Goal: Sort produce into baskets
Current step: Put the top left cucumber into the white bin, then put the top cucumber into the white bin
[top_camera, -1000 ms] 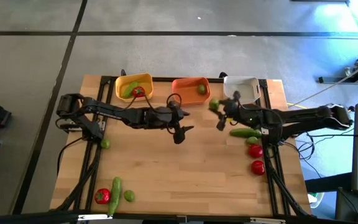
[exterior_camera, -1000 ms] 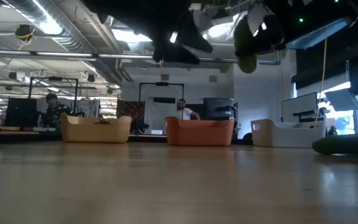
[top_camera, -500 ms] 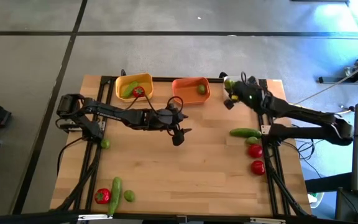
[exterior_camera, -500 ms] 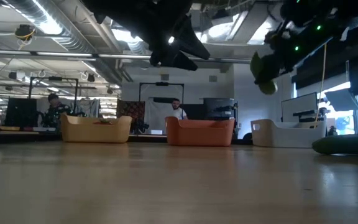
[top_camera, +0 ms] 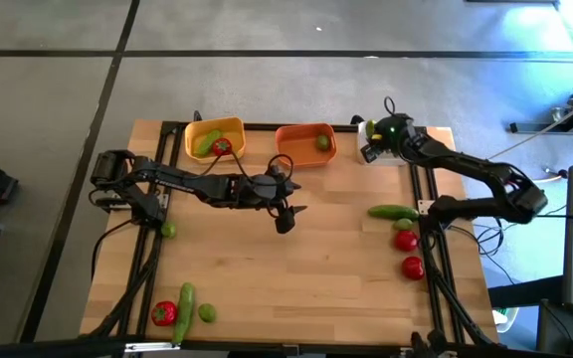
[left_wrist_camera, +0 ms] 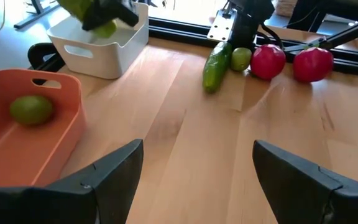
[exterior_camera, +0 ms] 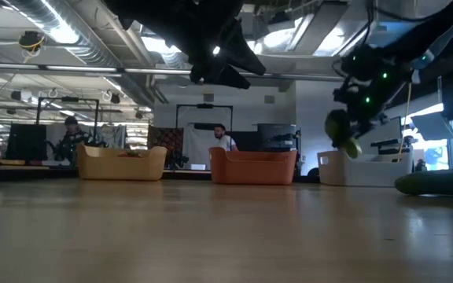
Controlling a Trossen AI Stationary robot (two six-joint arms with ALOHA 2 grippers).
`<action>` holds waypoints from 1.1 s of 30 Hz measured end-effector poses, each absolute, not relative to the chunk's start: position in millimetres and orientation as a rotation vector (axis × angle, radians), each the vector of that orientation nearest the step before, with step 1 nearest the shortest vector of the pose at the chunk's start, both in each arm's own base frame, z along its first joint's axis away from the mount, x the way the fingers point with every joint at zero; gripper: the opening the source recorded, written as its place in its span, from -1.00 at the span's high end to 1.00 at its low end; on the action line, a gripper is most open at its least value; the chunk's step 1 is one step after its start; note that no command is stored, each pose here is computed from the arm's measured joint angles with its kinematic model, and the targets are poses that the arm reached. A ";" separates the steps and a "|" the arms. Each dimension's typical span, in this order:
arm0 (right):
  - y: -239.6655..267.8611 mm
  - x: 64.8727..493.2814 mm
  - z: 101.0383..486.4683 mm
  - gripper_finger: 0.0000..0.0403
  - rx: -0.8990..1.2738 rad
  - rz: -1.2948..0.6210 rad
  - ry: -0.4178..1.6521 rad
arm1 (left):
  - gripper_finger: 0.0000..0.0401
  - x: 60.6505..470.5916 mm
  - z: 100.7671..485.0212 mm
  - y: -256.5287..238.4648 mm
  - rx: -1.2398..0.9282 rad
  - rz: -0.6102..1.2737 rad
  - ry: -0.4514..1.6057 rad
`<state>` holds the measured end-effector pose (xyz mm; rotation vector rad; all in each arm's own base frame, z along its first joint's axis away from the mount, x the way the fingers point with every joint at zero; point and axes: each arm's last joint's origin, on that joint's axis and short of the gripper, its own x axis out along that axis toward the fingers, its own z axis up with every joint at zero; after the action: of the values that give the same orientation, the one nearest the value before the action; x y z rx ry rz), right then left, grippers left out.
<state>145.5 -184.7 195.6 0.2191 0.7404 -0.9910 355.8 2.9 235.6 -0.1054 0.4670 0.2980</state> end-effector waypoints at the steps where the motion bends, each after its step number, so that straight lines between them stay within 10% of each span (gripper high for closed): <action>1: -188.2 144.8 191.6 0.25 0.231 -0.997 0.752 | -0.49 355.8 235.6 2.9 -0.105 0.298 0.467; 13: -208.4 141.4 160.2 0.21 0.343 -1.039 0.825 | -0.49 355.7 235.5 2.9 -0.105 0.298 0.469; 24: -209.4 142.0 160.7 -0.22 0.336 -1.049 0.814 | -0.49 355.6 235.3 3.0 -0.101 0.297 0.471; 33: -204.2 139.3 202.4 -0.31 0.283 -1.032 0.745 | -0.49 355.6 235.3 3.0 -0.100 0.297 0.472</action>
<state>139.3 -204.2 202.4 0.2833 0.7448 -1.0319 355.6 3.0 235.3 -0.0998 0.4716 0.2974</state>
